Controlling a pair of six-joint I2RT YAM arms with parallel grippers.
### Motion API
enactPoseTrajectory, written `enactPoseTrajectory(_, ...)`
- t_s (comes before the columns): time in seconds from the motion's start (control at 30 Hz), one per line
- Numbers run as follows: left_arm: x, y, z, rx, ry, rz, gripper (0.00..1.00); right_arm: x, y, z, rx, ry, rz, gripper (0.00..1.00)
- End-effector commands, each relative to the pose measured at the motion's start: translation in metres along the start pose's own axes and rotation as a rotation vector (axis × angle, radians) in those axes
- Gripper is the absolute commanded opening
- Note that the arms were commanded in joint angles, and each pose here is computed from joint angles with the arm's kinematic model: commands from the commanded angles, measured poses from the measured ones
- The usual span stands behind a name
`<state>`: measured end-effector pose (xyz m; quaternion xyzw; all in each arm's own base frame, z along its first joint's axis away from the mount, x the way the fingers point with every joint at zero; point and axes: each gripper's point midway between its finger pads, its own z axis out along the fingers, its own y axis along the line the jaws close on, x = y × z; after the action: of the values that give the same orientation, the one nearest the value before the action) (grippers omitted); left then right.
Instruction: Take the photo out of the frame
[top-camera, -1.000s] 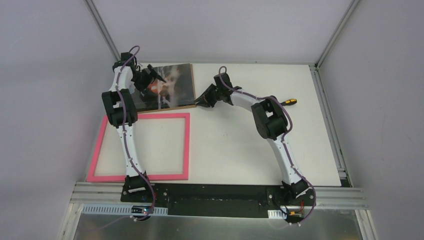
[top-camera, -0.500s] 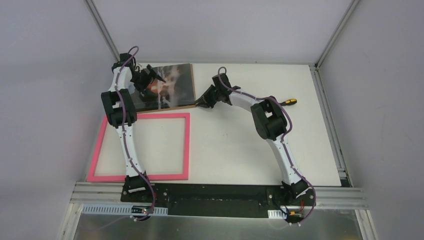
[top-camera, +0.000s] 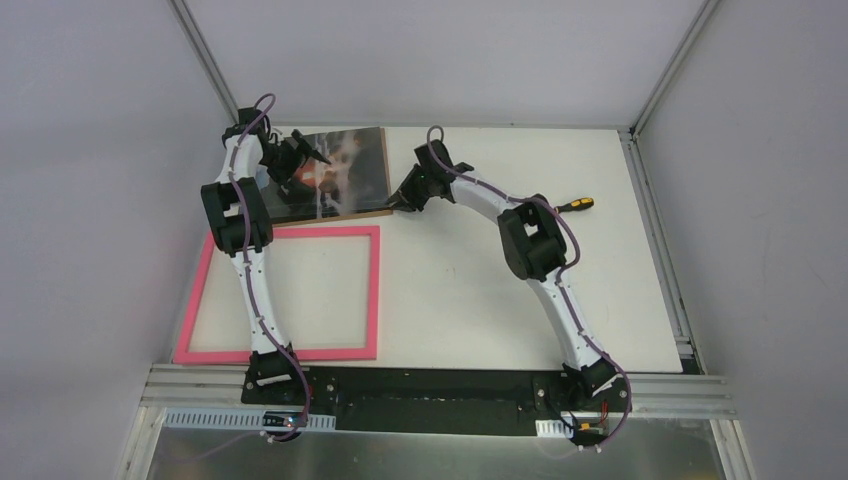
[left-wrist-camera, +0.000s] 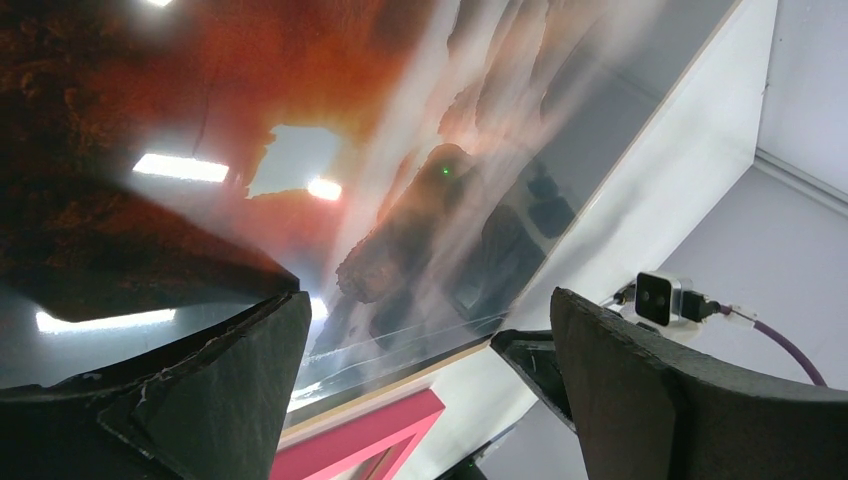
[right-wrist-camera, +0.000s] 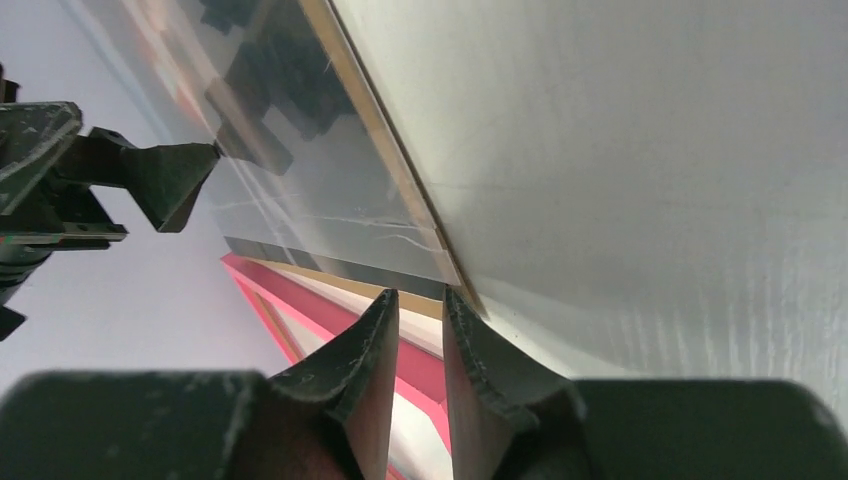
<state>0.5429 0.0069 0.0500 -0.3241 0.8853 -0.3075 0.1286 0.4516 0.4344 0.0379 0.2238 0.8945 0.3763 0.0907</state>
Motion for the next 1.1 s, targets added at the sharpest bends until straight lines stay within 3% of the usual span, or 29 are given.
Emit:
enactPoseTrajectory(0.0,0.010,0.029,0.010,-0.091,0.031,-0.039,0.96,0.008,-0.011,0.001,0.117,-0.027,-0.095,0.26)
enactPoseTrajectory(0.3,0.012,0.031,0.011,-0.096,0.034,-0.041,0.96,0.009,-0.031,-0.009,0.248,-0.084,-0.174,0.28)
enactPoseTrajectory(0.57,0.012,0.033,0.011,-0.102,0.035,-0.045,0.96,0.001,-0.027,0.005,0.233,-0.108,-0.134,0.35)
enactPoseTrajectory(1.07,0.013,0.034,0.012,-0.101,0.039,-0.044,0.96,-0.001,-0.015,0.021,0.135,-0.096,-0.036,0.35)
